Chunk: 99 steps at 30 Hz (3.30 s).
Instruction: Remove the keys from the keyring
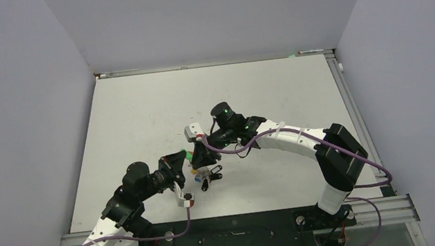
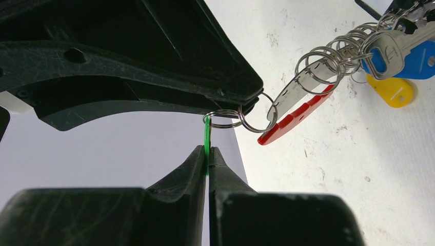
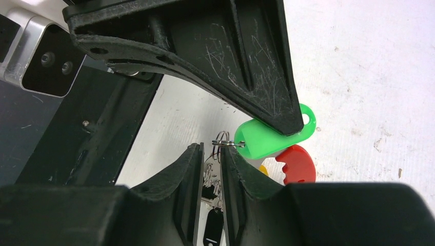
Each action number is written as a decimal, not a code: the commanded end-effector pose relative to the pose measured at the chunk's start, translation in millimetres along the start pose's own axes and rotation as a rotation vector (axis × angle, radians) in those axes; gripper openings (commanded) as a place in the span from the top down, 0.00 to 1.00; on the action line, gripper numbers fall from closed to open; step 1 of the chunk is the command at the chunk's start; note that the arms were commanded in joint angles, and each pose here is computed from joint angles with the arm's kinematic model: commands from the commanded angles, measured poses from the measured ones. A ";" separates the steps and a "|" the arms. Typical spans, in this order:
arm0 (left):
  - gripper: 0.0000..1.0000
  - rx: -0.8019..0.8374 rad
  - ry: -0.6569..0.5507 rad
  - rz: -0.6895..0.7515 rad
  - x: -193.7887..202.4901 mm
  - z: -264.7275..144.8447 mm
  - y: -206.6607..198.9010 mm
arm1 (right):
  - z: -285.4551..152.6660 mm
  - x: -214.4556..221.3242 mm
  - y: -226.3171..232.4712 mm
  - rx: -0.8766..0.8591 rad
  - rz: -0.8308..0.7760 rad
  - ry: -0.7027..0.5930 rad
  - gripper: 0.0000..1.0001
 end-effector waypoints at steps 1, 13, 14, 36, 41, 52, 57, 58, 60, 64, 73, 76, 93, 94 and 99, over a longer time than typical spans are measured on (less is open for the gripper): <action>1.00 -0.039 -0.057 0.003 -9.5 -4.9 17.3 | 0.9 -5.3 -13.2 0.052 -0.090 -0.034 0.77; 1.00 -0.036 -0.045 -0.010 -9.3 -8.3 17.3 | -4.0 0.5 -15.7 0.101 -0.068 -0.001 0.95; 1.00 -0.036 -0.039 -0.015 -9.1 -9.4 16.9 | -6.0 0.5 -16.2 0.109 -0.064 0.001 0.95; 1.00 0.101 -0.012 -0.056 -3.1 -18.8 -29.9 | -35.7 -7.5 -20.6 0.187 0.112 -0.199 0.95; 1.00 0.098 -0.007 -0.103 -0.8 -14.2 -30.9 | -32.4 -5.2 -13.5 0.189 0.183 -0.269 0.95; 0.91 0.146 0.029 -0.287 -2.7 -19.2 -35.9 | -30.1 -1.8 -7.3 0.200 0.237 -0.319 0.95; 0.85 0.109 0.053 -0.350 -2.3 -21.6 -31.8 | -29.7 -0.1 -7.0 0.199 0.240 -0.322 0.95; 0.79 0.103 0.055 -0.372 -2.8 -22.3 -30.7 | -29.6 -0.8 -6.7 0.198 0.239 -0.323 0.95; 0.71 0.095 0.066 -0.431 -3.8 -24.7 -28.1 | -30.0 -1.5 -7.1 0.200 0.238 -0.324 0.95; 0.66 0.081 0.075 -0.613 -9.0 -28.8 -21.6 | -30.5 -2.3 -7.1 0.201 0.237 -0.325 0.95; 0.68 0.078 0.005 -1.149 -29.8 -25.4 6.7 | -31.1 -3.9 -6.3 0.205 0.233 -0.330 0.95; 0.65 0.096 -0.048 -1.285 -32.2 -24.4 14.3 | -31.0 -2.8 -5.4 0.206 0.235 -0.326 0.95; 0.61 0.106 -0.267 -1.642 -11.2 -4.9 14.4 | -32.5 -5.1 -4.1 0.203 0.228 -0.336 0.95; 0.61 0.091 -0.271 -1.656 -9.9 -3.3 16.2 | -32.5 -5.2 -4.1 0.203 0.229 -0.338 0.95; 0.62 0.233 -0.201 -1.825 -12.4 -6.5 23.0 | -32.6 -3.6 -2.8 0.207 0.232 -0.334 0.95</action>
Point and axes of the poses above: each gripper's point midway between its finger pads, its own z axis out along the fingers, its own y axis along the line the jaws close on, x = y × z, the point moved 10 cm from there along -z, back along the fingers, and after that the axes turned 15 degrees about -z, right-handed, at the moved point
